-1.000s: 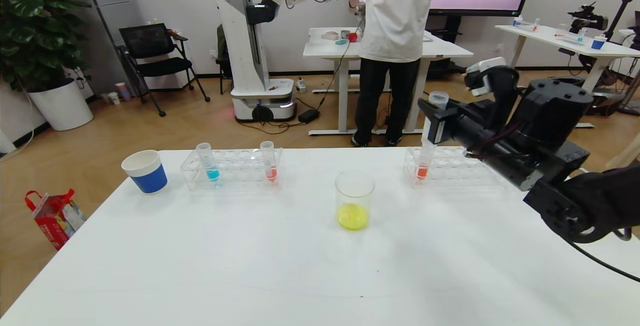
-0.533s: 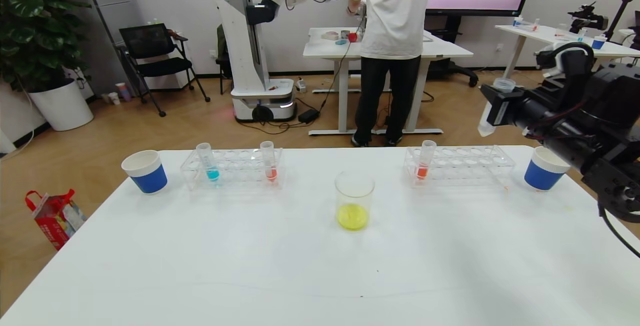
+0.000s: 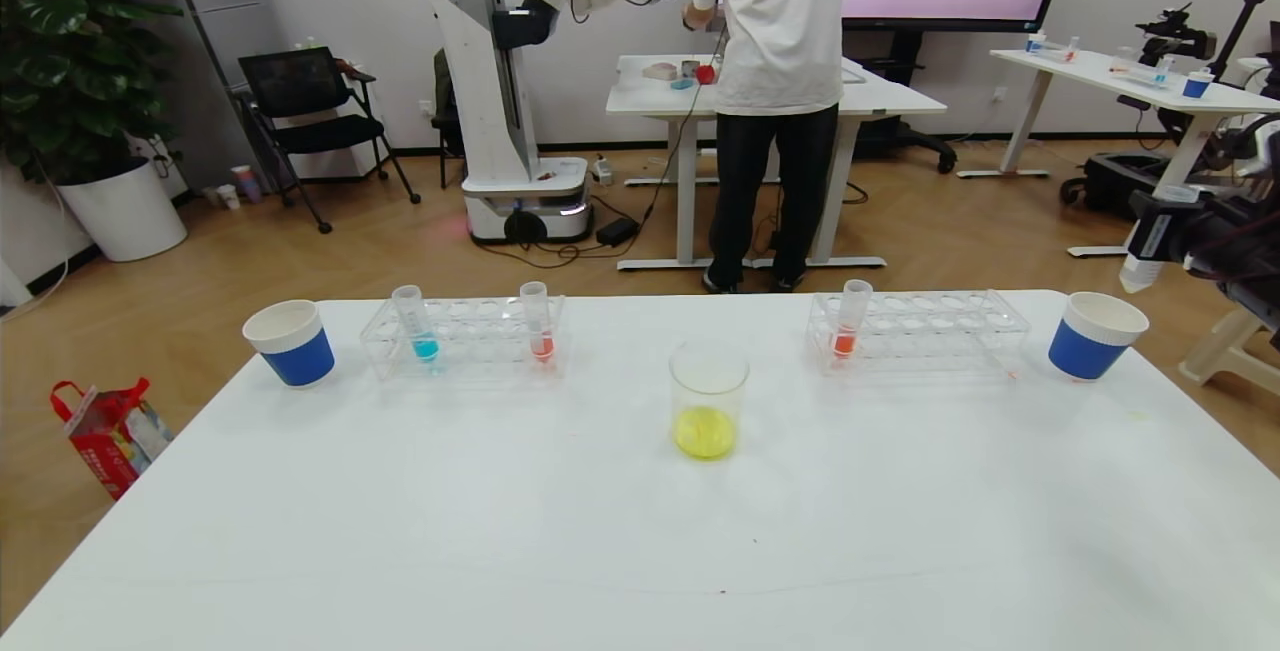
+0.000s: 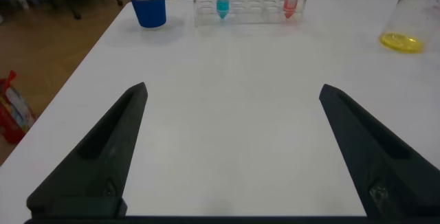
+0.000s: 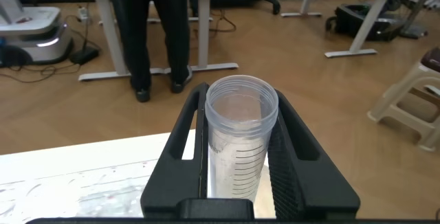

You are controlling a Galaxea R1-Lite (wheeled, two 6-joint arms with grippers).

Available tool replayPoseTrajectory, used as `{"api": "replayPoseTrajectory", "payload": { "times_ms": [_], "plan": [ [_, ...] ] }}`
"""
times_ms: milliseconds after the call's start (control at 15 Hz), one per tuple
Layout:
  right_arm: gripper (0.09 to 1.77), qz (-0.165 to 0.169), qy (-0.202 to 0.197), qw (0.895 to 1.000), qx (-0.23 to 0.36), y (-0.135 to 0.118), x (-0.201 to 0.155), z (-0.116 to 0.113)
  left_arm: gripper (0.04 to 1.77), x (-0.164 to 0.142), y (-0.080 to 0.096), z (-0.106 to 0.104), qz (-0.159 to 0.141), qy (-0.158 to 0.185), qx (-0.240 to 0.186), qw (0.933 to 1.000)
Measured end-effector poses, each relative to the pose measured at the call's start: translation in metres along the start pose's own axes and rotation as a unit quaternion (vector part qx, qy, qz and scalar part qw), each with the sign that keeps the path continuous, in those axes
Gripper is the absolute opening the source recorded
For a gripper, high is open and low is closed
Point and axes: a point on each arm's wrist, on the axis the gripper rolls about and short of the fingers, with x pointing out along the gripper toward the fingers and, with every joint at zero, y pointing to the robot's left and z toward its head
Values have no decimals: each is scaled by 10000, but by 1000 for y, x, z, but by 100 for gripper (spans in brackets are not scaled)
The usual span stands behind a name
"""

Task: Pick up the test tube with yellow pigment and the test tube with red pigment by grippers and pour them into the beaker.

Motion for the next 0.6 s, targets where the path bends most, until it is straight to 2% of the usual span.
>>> {"api": "replayPoseTrajectory", "payload": {
  "times_ms": [133, 267, 467, 600],
  "plan": [
    [51, -236, 51, 9997, -1, -19, 8, -7, 174, 0, 0, 0, 2, 0, 0, 10000],
    [51, -337, 124, 9994, 6, -30, 15, -16, 174, 0, 0, 0, 0, -2, 0, 10000],
    [51, -390, 273, 9989, 42, -36, 22, -31, 174, 0, 0, 0, 2, -2, 0, 10000],
    [51, -373, 109, 9992, 39, -36, 28, -36, 174, 0, 0, 0, 0, -2, -2, 10000]
  ]
}}
